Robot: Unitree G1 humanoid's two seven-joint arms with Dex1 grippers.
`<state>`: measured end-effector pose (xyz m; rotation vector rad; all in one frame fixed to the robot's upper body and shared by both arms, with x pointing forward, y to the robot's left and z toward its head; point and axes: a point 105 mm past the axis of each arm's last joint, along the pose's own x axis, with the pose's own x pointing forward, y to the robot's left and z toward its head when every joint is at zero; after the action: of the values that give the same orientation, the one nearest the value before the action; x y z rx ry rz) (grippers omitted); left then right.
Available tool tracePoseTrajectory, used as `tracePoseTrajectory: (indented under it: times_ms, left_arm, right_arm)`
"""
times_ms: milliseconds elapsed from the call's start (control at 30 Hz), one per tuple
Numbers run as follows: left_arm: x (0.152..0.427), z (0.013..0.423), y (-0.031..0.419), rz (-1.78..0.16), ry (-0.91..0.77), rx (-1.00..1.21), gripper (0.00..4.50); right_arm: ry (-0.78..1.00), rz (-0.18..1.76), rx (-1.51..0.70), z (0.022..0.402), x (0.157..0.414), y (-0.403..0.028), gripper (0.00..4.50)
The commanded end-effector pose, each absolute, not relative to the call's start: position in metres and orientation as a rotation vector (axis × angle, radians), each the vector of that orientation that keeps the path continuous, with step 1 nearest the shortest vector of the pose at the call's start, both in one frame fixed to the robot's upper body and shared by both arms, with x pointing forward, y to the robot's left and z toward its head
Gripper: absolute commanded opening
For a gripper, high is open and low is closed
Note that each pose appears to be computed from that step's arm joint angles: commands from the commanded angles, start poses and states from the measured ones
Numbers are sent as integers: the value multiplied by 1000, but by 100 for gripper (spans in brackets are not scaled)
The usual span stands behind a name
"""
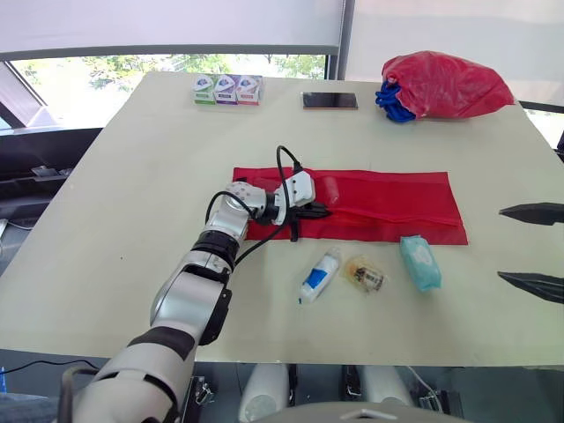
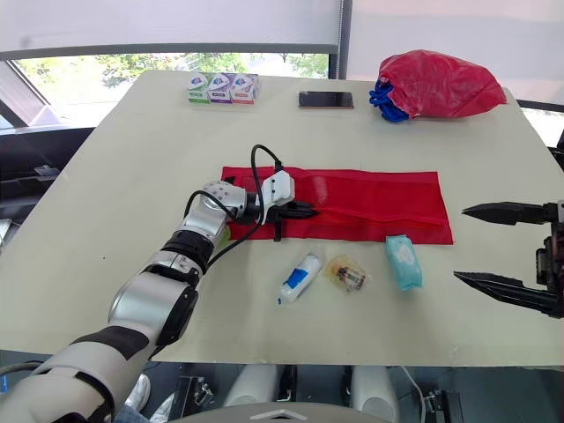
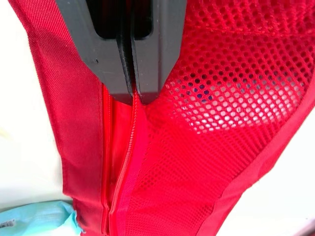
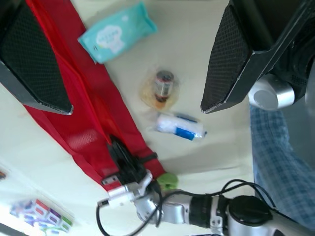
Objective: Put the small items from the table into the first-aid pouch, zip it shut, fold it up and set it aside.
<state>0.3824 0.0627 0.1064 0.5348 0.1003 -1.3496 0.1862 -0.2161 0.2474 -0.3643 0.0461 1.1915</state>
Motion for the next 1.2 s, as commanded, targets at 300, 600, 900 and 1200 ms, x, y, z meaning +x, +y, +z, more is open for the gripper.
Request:
tracePoseTrajectory:
  times_ms: [300, 600, 900, 1200]
  left_arm:
    - [390, 115, 62, -1328, 85, 566, 0]
    - [391, 113, 62, -1325, 92, 571, 0]
    - [385, 107, 62, -1341, 87, 569, 0]
    - [381, 100, 73, -1333, 117, 561, 0]
  right_arm:
    - [6, 1342, -409, 217, 227, -153, 445]
    - [34, 1489, -569, 185, 248, -95, 445]
    - [152, 1579, -840, 126, 268, -50, 445]
    - [160, 1528, -959, 109, 287, -34, 445]
